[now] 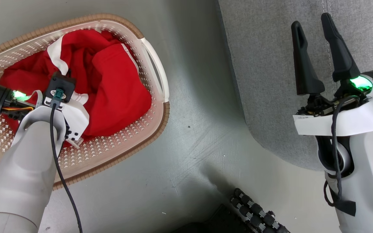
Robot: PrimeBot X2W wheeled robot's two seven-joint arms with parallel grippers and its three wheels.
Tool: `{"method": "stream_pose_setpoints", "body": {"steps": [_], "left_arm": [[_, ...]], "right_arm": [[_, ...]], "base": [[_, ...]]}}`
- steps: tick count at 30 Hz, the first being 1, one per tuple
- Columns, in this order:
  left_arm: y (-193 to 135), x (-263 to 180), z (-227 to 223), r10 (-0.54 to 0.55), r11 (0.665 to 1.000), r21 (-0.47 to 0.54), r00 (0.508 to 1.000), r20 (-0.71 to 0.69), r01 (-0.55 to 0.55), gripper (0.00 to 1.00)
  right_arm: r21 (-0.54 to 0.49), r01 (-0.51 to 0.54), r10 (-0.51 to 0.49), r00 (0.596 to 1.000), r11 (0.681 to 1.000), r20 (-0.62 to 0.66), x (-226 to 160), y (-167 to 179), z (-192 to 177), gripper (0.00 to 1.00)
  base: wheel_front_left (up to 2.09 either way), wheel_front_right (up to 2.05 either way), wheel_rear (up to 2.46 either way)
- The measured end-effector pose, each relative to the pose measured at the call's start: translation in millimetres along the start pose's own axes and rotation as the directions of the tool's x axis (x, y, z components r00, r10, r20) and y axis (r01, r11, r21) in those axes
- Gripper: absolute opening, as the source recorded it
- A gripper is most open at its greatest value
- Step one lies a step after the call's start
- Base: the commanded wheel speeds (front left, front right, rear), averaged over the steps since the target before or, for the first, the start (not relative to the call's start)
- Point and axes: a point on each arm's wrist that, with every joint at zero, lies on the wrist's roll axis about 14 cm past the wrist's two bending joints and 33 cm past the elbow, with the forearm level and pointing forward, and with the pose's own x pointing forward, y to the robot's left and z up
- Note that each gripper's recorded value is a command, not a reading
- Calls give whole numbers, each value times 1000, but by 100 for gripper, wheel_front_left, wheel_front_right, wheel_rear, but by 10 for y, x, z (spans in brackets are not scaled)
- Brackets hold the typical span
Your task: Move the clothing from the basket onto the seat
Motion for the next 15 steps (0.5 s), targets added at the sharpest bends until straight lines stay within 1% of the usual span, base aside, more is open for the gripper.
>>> {"method": "stream_pose_setpoints", "body": {"steps": [10,15], "left_arm": [[84,-105,353,10,1000,-12,994,109,-8,0],[121,-219,534,26,999,-40,986,165,-20,0]], "right_arm": [[0,-11,11,999,1000,34,69,34,111,100],[0,-16,16,998,1000,58,94,52,199,100]], "base": [[0,0,0],[0,0,0]]}}
